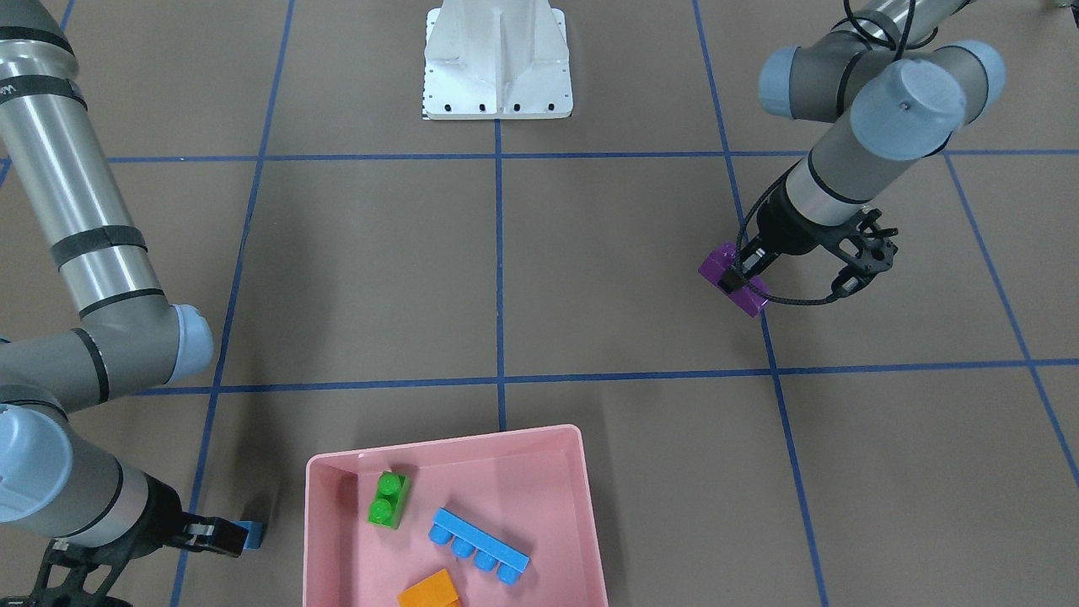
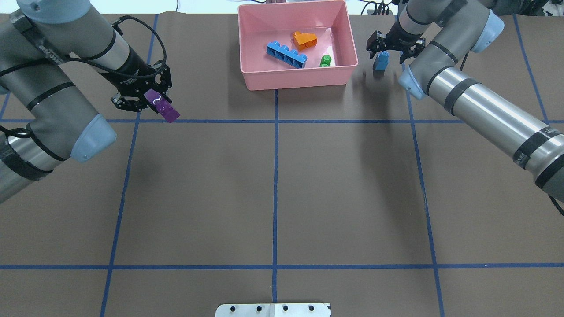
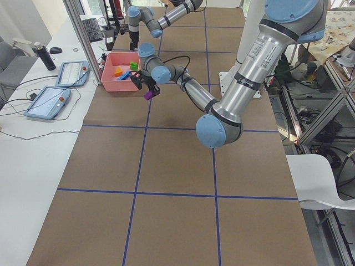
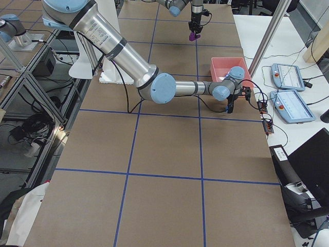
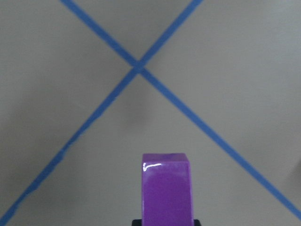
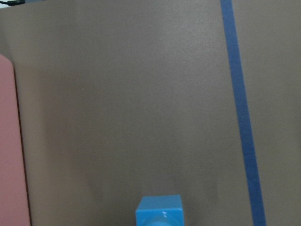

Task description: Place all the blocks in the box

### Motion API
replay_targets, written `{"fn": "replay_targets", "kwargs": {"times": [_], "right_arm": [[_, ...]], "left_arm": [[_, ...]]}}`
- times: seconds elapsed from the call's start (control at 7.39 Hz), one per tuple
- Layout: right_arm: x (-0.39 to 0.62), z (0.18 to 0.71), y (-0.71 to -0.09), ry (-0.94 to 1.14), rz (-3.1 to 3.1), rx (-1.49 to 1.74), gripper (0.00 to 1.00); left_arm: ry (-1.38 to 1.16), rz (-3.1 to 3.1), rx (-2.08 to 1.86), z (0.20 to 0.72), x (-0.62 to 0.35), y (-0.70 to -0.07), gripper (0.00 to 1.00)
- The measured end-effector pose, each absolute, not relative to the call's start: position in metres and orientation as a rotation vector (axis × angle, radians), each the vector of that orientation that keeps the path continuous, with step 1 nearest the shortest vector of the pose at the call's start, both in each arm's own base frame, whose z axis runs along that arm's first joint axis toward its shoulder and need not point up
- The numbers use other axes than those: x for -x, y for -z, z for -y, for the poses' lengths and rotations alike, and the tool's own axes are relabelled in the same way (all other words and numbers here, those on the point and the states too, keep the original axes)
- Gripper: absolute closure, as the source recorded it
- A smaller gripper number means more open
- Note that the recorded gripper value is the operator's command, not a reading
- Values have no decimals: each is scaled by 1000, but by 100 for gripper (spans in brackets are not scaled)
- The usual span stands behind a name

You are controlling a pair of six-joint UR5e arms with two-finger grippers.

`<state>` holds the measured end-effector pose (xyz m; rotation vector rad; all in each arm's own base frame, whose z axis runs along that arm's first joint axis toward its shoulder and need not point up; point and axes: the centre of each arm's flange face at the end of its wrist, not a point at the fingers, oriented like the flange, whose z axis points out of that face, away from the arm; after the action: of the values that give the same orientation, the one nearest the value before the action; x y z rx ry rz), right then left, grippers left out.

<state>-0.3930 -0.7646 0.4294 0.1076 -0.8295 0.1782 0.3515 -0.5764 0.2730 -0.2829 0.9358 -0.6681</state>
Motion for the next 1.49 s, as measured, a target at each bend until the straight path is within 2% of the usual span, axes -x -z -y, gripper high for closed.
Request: {"fn": "replay_targets", "kwargs": {"times": [0.14, 0.27, 0.81, 1.35, 1.49], "right_arm": [[403, 760, -432, -168, 818, -116, 75], [408, 758, -432, -163, 812, -121, 100], [410, 762, -423, -129, 793, -171, 100], [389, 787, -382, -140, 798, -239, 100], [383, 795, -365, -149, 802, -255, 100]], "left_arm": [[673, -942, 274, 598, -359, -254, 100], [678, -943, 260, 623, -370, -232, 100], [695, -929, 105, 723, -417, -138, 100], [689, -999, -76, 760, -462, -114, 100], [681, -1008, -113, 758, -482, -119, 31]]}}
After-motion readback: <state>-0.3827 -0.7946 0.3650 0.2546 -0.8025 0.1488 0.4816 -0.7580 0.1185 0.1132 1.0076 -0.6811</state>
